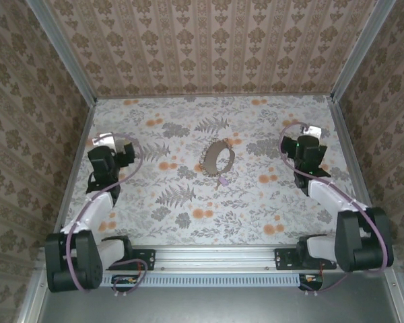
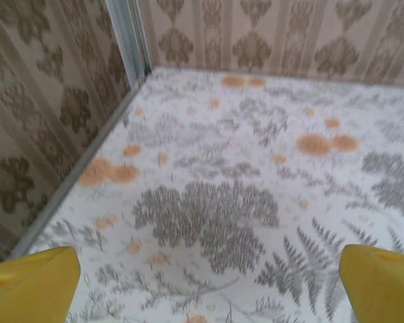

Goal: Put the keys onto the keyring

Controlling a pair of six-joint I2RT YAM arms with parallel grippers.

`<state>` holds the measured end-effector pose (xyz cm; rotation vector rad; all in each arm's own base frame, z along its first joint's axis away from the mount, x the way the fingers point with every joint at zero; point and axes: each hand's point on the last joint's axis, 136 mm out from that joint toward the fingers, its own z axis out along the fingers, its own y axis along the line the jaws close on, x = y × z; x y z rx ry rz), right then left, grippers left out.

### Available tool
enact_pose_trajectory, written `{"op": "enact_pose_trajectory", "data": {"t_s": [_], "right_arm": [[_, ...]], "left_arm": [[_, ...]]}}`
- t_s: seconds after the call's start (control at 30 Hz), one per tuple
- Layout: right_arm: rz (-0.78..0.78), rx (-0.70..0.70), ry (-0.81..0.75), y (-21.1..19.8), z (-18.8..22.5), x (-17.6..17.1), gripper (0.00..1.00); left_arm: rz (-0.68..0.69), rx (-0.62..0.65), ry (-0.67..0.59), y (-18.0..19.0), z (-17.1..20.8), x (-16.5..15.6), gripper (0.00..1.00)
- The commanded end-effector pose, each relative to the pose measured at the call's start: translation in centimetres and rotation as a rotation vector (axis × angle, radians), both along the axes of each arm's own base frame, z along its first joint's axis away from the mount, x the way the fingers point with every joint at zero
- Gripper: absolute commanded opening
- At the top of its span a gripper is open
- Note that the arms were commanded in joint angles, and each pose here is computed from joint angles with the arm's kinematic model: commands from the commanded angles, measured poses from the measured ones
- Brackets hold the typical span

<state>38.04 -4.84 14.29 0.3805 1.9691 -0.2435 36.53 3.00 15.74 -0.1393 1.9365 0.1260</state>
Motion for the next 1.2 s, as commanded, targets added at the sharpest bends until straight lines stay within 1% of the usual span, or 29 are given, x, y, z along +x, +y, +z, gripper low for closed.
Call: {"op": "enact_pose_trajectory", "data": {"t_s": [0.0, 0.03, 0.07, 0.1, 0.17, 0.23, 0.33, 0.37, 0.43, 0.5, 0.67, 0.8, 0.93, 1.17], "right_arm": [[0.023, -0.043, -0.084, 0.0, -0.8, 0.5, 1.00], [0.048, -0.038, -0.109, 0.4, -1.1, 0.6, 1.00], [0.081, -0.040, -0.103, 0.9, -2.5, 0.6, 1.00], [0.131, -0.045, -0.138, 1.6, -2.7, 0.7, 1.00], [0.235, -0.036, -0.120, 3.3, -3.6, 0.9, 1.00], [0.323, -0.046, -0.167, 4.7, -3.9, 1.0, 1.00], [0.421, -0.026, -0.118, 6.1, -4.2, 1.4, 1.00], [0.425, -0.010, -0.098, 6.0, -4.4, 1.7, 1.00], [0.400, 0.051, -0.090, 4.8, -4.5, 2.0, 1.00], [0.380, 0.045, -0.087, 4.5, -4.5, 2.0, 1.00], [0.328, -0.012, -0.074, 4.4, -4.5, 2.0, 1.00], [0.330, -0.020, -0.077, 4.5, -4.4, 1.9, 1.00], [0.334, -0.011, -0.068, 4.6, -4.6, 2.0, 1.00], [0.345, 0.007, -0.075, 4.5, -4.5, 1.9, 1.00]], "left_arm": [[0.004, 0.017, -0.091, 0.2, -0.6, 0.6, 1.00], [-0.010, 0.031, -0.091, 0.0, -1.0, 0.9, 1.00], [-0.018, 0.040, -0.082, -0.2, -1.5, 1.1, 1.00], [-0.028, 0.038, -0.062, -0.4, -2.0, 1.3, 1.00], [-0.063, 0.038, -0.066, -0.9, -3.2, 1.5, 1.00], [-0.093, 0.045, -0.083, -1.5, -4.3, 1.6, 1.00], [-0.114, 0.054, -0.091, -1.9, -5.7, 2.0, 1.00], [-0.122, 0.066, -0.094, -2.0, -5.6, 2.4, 1.00], [-0.161, 0.054, -0.004, -2.7, -6.3, 3.2, 1.00], [-0.180, 0.074, 0.008, -3.3, -6.4, 3.4, 1.00], [-0.178, 0.078, 0.003, -3.2, -6.3, 3.4, 1.00], [-0.178, 0.079, 0.004, -3.3, -6.4, 3.4, 1.00], [-0.161, 0.098, -0.004, -3.2, -6.2, 3.3, 1.00], [-0.172, 0.082, 0.001, -3.2, -6.3, 3.4, 1.00]]}}
